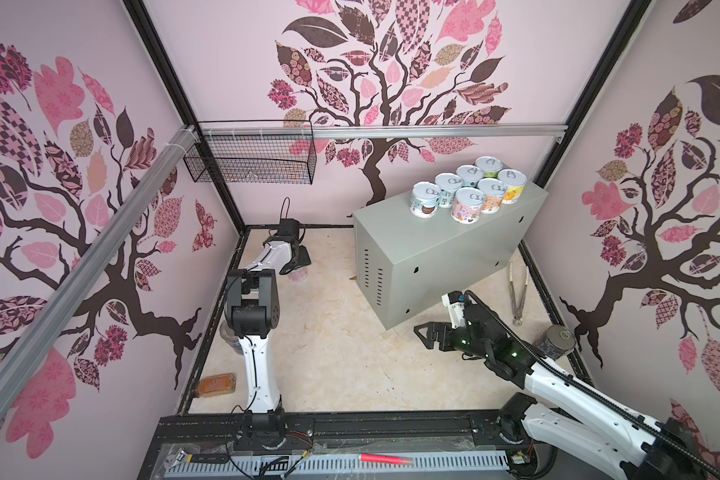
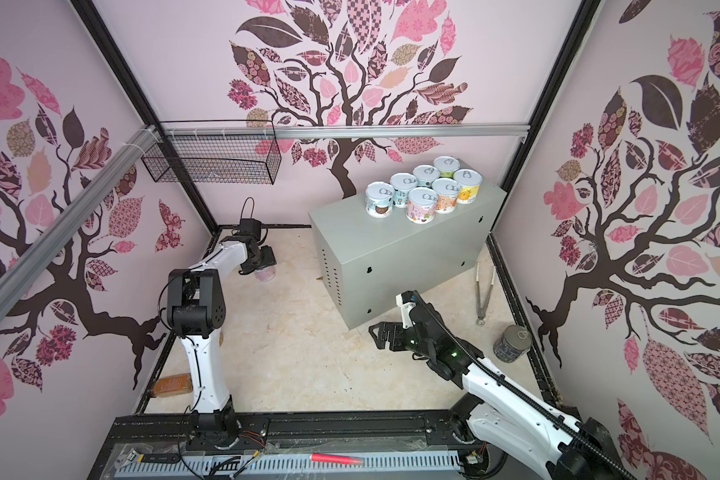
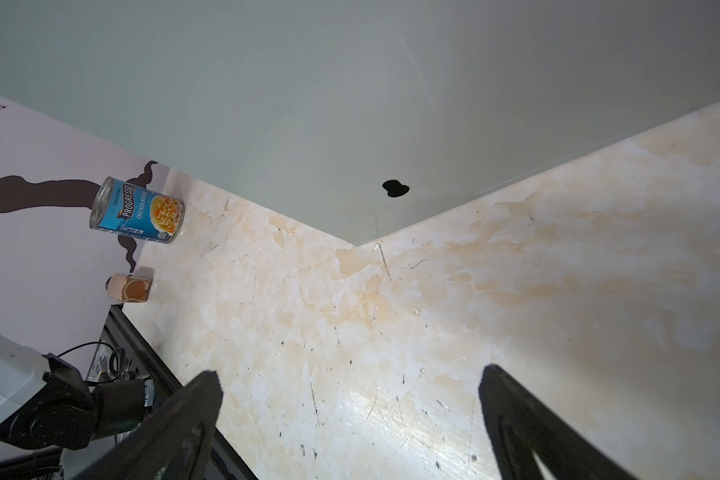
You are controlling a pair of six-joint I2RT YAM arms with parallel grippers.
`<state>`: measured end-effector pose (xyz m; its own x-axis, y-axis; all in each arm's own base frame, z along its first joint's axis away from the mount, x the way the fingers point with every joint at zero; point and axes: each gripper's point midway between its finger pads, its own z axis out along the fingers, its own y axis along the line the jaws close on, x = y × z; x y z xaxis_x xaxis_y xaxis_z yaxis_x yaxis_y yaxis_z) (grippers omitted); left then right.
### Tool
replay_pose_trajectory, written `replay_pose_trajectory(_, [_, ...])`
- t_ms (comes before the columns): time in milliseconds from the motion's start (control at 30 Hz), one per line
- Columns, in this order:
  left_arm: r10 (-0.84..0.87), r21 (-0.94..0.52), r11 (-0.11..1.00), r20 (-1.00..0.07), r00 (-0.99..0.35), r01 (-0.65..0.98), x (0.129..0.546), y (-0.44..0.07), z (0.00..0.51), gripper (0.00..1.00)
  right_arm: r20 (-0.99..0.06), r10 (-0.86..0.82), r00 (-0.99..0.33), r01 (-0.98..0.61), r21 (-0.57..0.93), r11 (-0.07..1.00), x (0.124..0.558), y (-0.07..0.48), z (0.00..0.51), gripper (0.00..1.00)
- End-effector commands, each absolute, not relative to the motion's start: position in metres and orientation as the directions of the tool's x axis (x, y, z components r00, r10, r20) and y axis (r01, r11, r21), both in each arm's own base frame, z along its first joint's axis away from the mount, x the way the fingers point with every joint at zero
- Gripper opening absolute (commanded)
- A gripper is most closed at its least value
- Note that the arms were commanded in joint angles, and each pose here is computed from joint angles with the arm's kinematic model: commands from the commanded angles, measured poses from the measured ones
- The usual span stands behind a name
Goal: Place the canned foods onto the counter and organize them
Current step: 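Descend the left gripper onto the pink-label can and close on it, then lift the pink-label can with the left gripper up toward the cabinet top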
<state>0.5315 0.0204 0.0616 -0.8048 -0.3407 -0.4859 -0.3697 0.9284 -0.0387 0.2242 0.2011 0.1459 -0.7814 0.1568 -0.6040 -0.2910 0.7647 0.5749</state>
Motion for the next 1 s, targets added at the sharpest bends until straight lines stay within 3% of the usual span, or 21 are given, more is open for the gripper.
replay_pose_trajectory(0, [-0.328,-0.050,0.934,-0.509,-0.796,-0.353,0.531,0.014,0.079,0.55,-0.614,0.152,-0.774,-0.304,0.571,0.763,0.222,0.201,0.149,1.00])
replay_pose_trajectory(400, [-0.257,0.038,0.944,-0.533,-0.806,-0.327,0.503,0.006,0.118,0.50,-0.623,0.160,-0.766,-0.310,0.575,0.757,0.216,0.196,0.158,1.00])
replay_pose_trajectory(967, [-0.299,-0.163,0.953,-0.646,-0.702,-0.257,0.447,-0.031,0.252,0.48,-0.650,0.148,-0.745,-0.326,0.549,0.770,0.202,0.181,0.184,1.00])
